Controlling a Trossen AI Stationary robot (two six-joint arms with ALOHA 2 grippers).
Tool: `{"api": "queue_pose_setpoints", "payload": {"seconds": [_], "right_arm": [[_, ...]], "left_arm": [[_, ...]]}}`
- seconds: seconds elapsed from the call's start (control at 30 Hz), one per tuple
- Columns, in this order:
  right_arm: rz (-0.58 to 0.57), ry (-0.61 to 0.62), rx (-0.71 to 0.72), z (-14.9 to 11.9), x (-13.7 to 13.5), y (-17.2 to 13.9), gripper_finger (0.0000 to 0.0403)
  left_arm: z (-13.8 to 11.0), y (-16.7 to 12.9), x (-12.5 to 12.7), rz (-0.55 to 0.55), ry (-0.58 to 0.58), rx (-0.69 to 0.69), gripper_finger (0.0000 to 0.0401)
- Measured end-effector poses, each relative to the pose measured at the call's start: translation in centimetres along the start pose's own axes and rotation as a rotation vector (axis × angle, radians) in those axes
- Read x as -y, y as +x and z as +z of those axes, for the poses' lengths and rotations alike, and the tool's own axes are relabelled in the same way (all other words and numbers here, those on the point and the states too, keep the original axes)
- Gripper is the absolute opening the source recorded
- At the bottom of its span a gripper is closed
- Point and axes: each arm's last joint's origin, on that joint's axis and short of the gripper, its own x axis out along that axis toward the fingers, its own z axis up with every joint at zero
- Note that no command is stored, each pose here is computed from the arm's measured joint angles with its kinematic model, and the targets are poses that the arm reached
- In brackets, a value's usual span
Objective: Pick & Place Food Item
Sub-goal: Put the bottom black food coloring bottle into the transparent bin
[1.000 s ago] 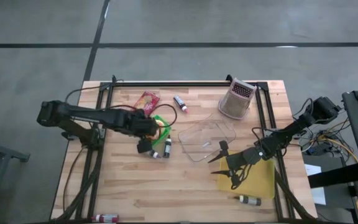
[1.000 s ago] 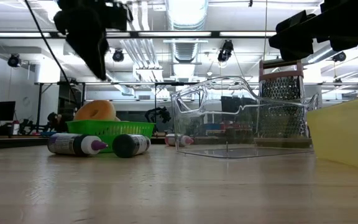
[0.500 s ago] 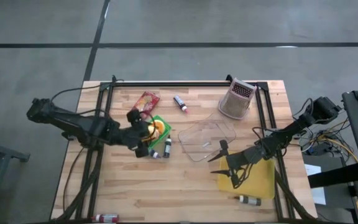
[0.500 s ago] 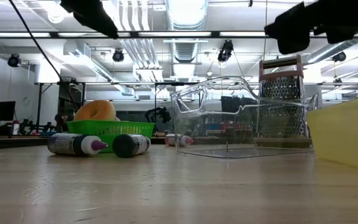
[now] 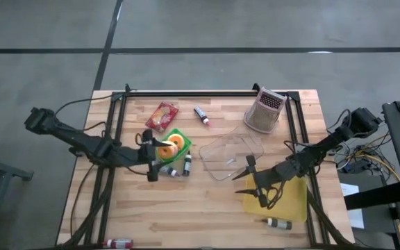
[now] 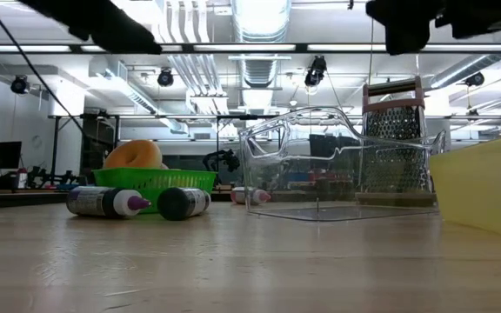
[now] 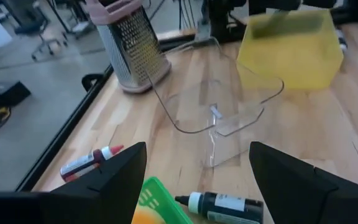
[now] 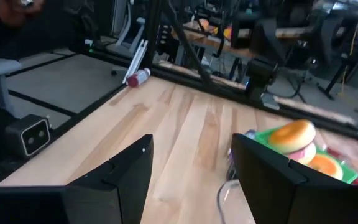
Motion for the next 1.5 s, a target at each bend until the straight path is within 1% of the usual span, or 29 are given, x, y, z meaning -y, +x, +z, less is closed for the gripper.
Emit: {"api": "queue_pose_setpoints", "payload": {"seconds": [0.17,0.23,0.33,0.47,0.57,0.7,0.8,0.9,0.97,1.07,1.13,1.2,1.33,1.5], "right_arm": [[-0.034,-0.021,0.051,1.3,1.0,-0.9,0.0214],[-0.069,-0.012,0.067,1.8,1.7,-1.4,0.0214],[-0.107,0.018,0.052,2.0,2.7,-2.1,0.0214],[-0.132,0.053,0.039,1.9,3.3,-2.6,0.0215],[-0.131,0.051,0.038,1.9,3.3,-2.5,0.0215],[-0.128,0.049,0.018,1.6,3.2,-2.2,0.0214],[-0.147,0.034,0.0,1.3,3.2,-2.0,0.0214],[-0.157,0.026,-0.011,1.1,3.1,-1.8,0.0215],[-0.159,0.059,-0.004,1.1,3.1,-1.7,0.0215],[-0.146,0.068,0.005,1.2,3.1,-1.6,0.0215],[-0.146,0.069,0.013,1.3,3.1,-1.7,0.0215],[-0.131,0.068,0.022,1.4,3.1,-1.8,0.0215],[-0.018,0.068,0.045,1.6,2.9,-2.1,0.0215],[-0.006,0.078,0.073,1.4,3.0,-3.4,0.0215]], "left_arm": [[-1.6,-1.3,-0.9,0.002,-0.038,0.107,0.0288],[-2.2,-1.7,-1.2,0.001,-0.049,0.145,0.0288],[-2.8,-2.2,-1.5,0.004,-0.057,0.19,0.0288],[-3.2,-2.7,-1.8,0.008,-0.067,0.215,0.0288],[-3.4,-2.9,-1.9,0.006,-0.103,0.221,0.0288],[-3.8,-2.8,-1.9,0.006,-0.114,0.209,0.0289],[-4.0,-2.7,-1.7,-0.04,-0.16,0.202,0.029],[-4.0,-2.7,-1.5,-0.106,-0.151,0.204,0.029],[-4.0,-2.7,-1.4,-0.144,-0.153,0.201,0.0289],[-4.0,-2.7,-1.1,-0.225,-0.185,0.196,0.0291],[-4.0,-2.8,-1.0,-0.27,-0.172,0.198,0.0291],[-4.0,-2.7,-1.0,-0.272,-0.171,0.198,0.0289],[-4.1,-2.7,-1.0,-0.272,-0.175,0.193,0.029],[-5.0,-2.6,-0.9,-0.263,-0.122,0.185,0.0289]]}}
